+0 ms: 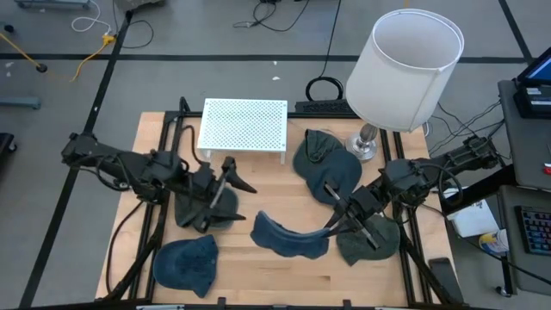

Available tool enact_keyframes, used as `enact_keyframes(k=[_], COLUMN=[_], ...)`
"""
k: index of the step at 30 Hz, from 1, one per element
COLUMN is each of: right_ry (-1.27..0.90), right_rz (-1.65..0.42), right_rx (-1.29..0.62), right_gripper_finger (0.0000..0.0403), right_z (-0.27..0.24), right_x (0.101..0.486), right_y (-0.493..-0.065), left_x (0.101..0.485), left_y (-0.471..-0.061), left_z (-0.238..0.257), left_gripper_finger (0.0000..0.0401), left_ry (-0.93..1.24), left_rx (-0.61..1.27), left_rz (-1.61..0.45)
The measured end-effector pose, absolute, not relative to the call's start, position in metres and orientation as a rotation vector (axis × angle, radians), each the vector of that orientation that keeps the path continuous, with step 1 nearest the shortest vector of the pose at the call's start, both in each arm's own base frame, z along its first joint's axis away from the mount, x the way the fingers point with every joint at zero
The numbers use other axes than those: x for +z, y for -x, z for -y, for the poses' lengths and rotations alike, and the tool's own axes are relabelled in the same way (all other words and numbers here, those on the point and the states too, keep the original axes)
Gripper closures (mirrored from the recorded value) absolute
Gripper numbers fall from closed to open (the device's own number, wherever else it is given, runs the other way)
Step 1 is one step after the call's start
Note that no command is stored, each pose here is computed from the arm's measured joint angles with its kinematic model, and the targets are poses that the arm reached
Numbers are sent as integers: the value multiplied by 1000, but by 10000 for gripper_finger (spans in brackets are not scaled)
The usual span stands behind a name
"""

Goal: Pick & Place hat
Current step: Put the bottom right blue cap on the shelf

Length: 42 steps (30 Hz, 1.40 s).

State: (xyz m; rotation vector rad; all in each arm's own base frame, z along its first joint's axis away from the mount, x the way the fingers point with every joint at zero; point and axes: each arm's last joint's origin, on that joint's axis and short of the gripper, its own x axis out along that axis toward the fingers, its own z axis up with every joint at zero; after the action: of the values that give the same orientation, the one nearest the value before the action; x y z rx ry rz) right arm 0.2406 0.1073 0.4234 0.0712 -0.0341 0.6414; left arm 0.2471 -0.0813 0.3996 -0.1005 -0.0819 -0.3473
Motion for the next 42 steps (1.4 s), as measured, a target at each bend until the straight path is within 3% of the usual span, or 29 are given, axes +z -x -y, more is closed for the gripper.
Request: enact_keyframes(k=[9, 17, 31, 42], right_ry=[-41, -43, -91, -93], right_rz=[50, 60, 43, 41], right_rx=[638, 663, 662, 658], right_gripper_finger=[394, 394, 394, 394], right_z=[-107, -107, -107, -107], right_x=[424, 425, 425, 425], right_y=[-240, -239, -239, -240], left_x=[393, 392, 405, 405], left_y=[-282, -288, -284, -284], left_z=[100, 104, 106, 106], left_gripper_finger=[77, 82, 261, 306], left_ry=[122, 179, 228, 249], left_rx=[-421, -452, -587, -600], left_rz=[74, 106, 226, 217])
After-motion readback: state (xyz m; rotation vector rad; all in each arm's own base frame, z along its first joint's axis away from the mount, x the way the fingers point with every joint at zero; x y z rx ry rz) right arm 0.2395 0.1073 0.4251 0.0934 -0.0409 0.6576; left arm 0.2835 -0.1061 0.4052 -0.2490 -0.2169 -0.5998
